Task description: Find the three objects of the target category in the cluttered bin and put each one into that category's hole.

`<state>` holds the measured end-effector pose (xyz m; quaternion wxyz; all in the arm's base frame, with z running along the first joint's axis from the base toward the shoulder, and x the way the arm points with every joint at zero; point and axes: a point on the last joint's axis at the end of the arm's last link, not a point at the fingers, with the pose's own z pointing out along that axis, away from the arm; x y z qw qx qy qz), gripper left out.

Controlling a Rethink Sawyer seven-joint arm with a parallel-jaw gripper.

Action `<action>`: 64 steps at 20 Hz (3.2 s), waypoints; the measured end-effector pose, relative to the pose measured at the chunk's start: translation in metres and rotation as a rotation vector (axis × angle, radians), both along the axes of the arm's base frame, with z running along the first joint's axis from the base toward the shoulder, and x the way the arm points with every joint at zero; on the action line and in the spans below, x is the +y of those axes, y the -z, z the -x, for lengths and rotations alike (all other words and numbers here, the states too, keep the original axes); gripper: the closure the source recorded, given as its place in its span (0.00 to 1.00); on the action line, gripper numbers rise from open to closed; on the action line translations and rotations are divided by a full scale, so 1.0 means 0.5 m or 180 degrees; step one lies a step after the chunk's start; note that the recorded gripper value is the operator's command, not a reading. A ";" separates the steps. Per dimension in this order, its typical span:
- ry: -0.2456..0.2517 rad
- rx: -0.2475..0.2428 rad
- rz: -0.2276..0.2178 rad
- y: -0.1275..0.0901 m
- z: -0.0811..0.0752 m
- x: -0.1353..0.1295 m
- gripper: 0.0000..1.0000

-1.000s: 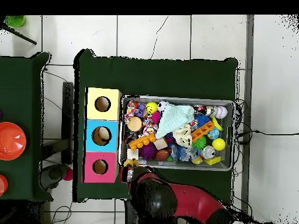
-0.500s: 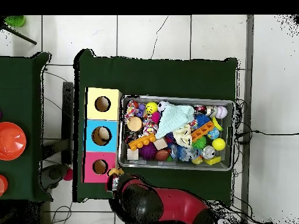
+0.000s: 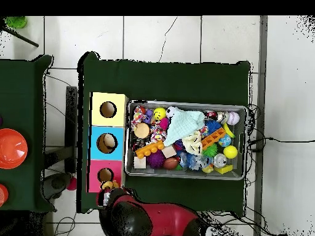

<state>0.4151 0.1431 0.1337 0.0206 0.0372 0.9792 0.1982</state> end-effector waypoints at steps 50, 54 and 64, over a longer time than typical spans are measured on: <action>-0.0018 -0.0409 0.0211 0.018 0.015 0.072 1.00; -0.0018 -0.0409 0.0211 0.018 0.015 0.072 1.00; -0.0017 -0.0381 0.0197 0.022 0.018 0.073 1.00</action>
